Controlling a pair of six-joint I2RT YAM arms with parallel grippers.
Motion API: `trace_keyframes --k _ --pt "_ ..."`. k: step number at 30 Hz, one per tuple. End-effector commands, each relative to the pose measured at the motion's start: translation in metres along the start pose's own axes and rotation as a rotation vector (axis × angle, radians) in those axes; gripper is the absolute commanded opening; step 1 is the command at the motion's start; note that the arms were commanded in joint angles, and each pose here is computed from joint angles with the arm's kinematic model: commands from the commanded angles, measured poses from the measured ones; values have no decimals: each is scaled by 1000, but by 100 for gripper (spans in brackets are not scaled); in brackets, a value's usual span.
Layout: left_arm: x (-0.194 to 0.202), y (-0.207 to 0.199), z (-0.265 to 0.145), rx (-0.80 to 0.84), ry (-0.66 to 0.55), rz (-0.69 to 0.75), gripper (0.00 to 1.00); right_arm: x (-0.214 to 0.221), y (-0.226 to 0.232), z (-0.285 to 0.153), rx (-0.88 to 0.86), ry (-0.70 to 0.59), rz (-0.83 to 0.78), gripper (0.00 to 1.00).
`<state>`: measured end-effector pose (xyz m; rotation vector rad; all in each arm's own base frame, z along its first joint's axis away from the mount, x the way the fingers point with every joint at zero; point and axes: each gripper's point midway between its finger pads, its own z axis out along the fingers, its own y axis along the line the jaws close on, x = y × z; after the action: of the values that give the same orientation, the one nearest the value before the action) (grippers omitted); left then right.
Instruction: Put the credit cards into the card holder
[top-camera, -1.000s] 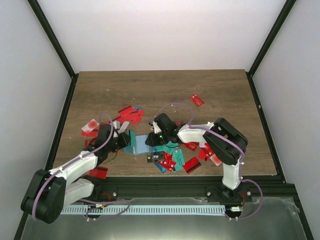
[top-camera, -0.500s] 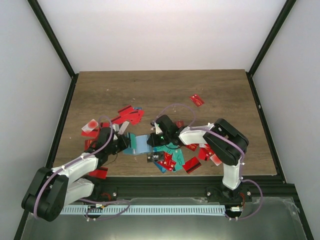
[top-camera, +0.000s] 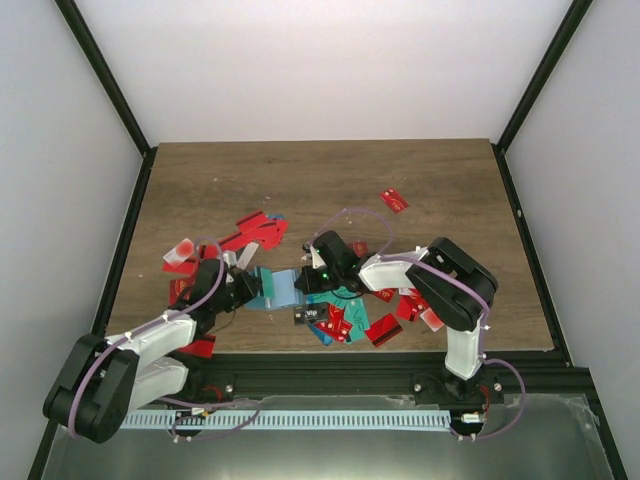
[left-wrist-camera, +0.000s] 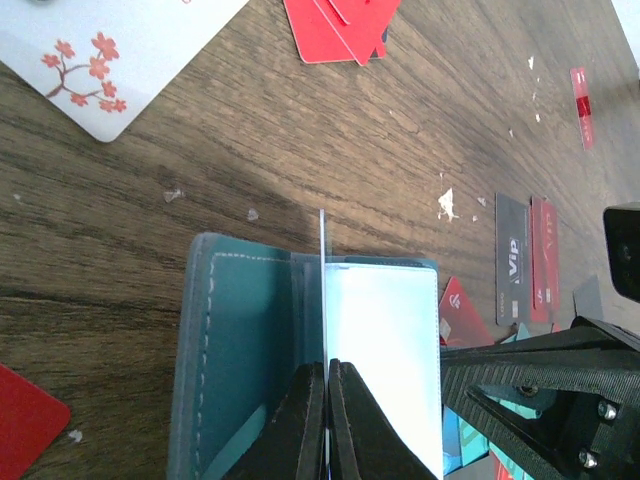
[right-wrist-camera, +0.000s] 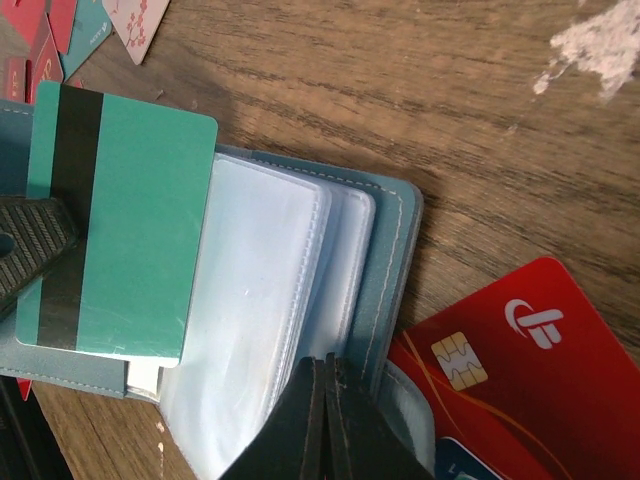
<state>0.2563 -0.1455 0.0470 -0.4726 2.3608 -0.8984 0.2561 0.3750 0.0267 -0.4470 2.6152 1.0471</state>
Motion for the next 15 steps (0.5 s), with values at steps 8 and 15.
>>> trace_keyframes --k 8,15 --pt "9 1 0 42 13 -7 4 33 -25 7 76 98 43 1" --pt "14 4 -1 47 22 -28 4 32 -25 8 77 100 47 1"
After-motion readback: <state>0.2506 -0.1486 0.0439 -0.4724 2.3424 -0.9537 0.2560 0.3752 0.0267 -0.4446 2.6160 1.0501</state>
